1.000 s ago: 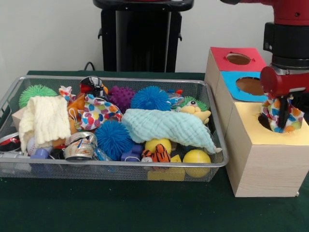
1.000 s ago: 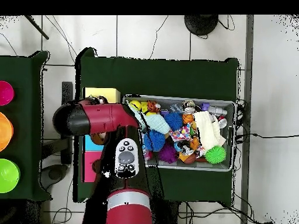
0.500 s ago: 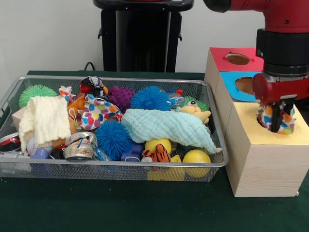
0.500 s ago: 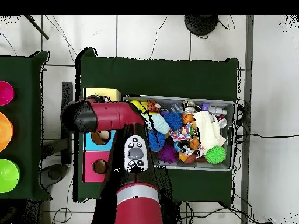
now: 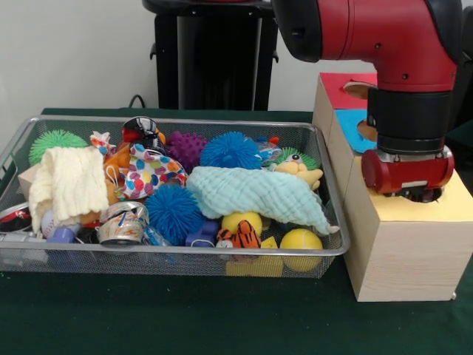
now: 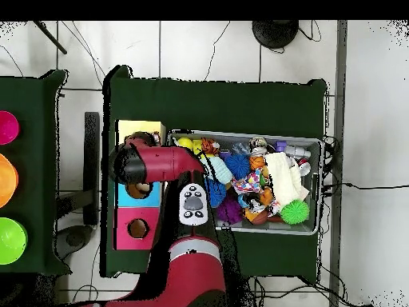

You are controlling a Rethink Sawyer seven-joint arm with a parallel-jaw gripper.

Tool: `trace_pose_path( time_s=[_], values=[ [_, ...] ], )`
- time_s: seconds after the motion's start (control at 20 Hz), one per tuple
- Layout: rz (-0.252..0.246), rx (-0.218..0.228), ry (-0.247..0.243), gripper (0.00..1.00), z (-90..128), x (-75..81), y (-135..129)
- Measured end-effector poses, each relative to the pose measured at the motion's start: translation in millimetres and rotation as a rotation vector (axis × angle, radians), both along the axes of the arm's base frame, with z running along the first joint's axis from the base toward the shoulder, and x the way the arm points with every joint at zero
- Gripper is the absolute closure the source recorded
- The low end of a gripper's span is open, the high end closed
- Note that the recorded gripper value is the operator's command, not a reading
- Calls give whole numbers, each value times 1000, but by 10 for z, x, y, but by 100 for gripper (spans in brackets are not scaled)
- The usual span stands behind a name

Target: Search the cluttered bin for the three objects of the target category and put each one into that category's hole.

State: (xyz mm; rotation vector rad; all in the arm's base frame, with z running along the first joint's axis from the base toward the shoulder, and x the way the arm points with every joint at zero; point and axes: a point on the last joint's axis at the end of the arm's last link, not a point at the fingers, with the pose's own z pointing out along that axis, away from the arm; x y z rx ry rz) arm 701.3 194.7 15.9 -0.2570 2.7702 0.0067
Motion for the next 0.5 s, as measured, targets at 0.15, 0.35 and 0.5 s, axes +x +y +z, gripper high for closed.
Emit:
trace_pose_path(
  time_s=[0.15,0.35,0.5],
  values=[
    [5,-7,-14,100,-11,-6,17],
    [9,-21,-15,100,-7,-25,26],
    [11,-33,-15,100,-1,-44,32]
  ],
)
